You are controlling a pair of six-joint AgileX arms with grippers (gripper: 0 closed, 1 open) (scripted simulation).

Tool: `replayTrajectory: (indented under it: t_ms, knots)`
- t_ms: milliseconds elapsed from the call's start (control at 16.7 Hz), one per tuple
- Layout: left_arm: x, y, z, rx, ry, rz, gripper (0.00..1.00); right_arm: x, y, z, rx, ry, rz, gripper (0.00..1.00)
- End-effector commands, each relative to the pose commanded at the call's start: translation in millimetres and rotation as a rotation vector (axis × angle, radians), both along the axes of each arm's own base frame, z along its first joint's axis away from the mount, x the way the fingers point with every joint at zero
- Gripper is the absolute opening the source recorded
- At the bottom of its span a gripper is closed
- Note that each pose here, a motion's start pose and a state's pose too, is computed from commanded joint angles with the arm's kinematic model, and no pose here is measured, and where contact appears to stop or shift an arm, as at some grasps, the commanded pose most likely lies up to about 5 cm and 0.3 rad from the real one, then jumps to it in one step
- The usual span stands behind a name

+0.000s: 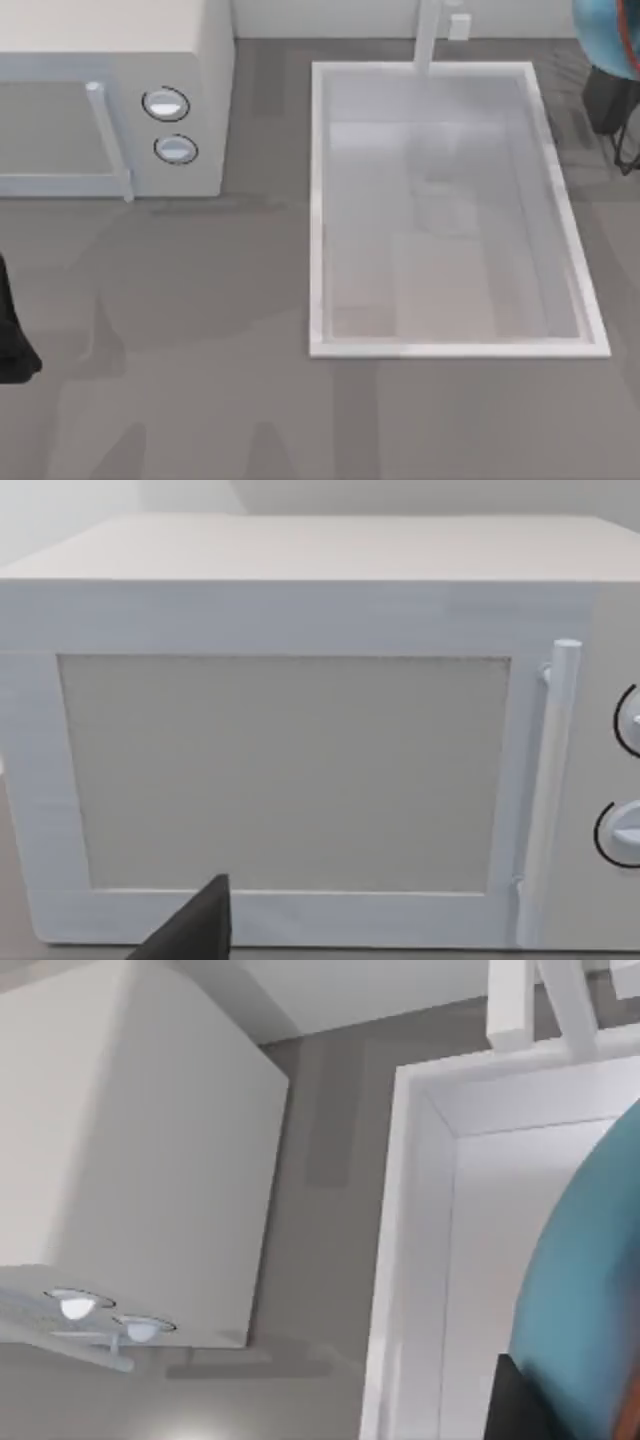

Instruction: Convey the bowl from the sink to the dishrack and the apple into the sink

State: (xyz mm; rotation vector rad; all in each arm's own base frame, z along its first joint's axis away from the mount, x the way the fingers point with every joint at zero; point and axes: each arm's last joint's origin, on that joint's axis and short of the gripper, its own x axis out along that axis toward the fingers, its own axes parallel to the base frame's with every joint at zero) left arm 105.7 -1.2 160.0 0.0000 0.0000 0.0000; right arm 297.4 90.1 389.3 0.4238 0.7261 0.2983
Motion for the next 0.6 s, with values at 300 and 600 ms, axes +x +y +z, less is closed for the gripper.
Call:
replayTrajectory:
  t_ms: [300, 600]
  knots:
    - [0, 0, 0, 0.000, 0.000, 0.000, 1.00, 6, -122, 18, -0.162, -0.478, -0.169, 0.00]
    - [0, 0, 0, 0.000, 0.000, 0.000, 1.00, -16, -190, 28, -0.398, -0.704, -0.294, 0.00]
